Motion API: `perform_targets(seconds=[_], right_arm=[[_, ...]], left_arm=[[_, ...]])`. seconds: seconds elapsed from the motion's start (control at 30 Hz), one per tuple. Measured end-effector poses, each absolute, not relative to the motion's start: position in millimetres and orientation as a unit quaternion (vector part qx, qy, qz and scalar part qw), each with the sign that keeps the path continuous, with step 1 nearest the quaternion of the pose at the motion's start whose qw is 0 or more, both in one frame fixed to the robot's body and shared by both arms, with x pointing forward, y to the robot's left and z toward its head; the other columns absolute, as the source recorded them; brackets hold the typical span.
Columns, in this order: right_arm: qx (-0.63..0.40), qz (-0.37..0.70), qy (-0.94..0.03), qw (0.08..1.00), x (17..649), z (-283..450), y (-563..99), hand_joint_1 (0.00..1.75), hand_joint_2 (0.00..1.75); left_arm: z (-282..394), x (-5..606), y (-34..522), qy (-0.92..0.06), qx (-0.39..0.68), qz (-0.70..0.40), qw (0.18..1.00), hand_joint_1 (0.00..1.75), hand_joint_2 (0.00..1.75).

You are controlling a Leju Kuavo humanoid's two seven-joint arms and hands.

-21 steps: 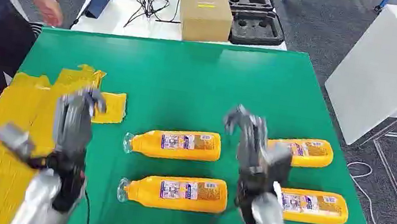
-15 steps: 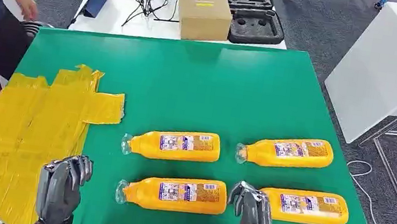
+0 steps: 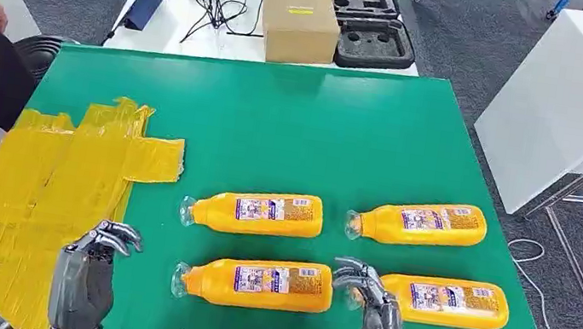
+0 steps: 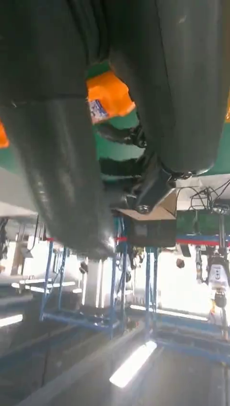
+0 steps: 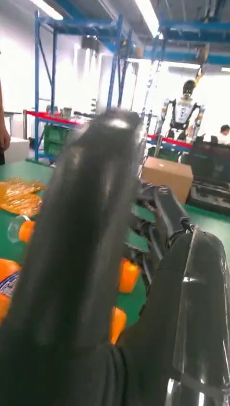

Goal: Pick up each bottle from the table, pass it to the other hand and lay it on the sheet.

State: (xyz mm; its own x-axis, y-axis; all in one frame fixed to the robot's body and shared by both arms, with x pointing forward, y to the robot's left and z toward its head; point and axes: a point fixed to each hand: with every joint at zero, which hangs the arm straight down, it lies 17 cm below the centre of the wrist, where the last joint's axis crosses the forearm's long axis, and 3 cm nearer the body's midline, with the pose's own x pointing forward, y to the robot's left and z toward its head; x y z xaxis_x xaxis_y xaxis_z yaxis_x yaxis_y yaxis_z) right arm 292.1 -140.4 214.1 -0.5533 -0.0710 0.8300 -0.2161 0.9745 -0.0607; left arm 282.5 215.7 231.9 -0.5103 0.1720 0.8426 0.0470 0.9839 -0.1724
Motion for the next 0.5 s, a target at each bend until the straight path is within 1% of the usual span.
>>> perform_targets(seconds=[0.17, 0.3, 0.43, 0.5], right_arm=[[0.068, 0.102, -0.866, 0.484, 296, 209, -138, 0.00, 1.75], [0.021, 0.162, -0.855, 0.493, 292, 204, -136, 0.00, 1.75], [0.014, 0.175, -0.853, 0.491, 287, 207, -141, 0.00, 1.75], [-0.004, 0.216, -0.844, 0.491, 282, 200, -138, 0.00, 1.75]], left_arm=[[229, 282, 216, -0.864, -0.056, 0.057, 0.497, 0.00, 0.00], [225, 281, 219, -0.861, -0.058, 0.060, 0.501, 0.00, 0.00], [224, 280, 222, -0.860, -0.056, 0.064, 0.503, 0.00, 0.00], [224, 280, 223, -0.860, -0.060, 0.063, 0.503, 0.00, 0.00]])
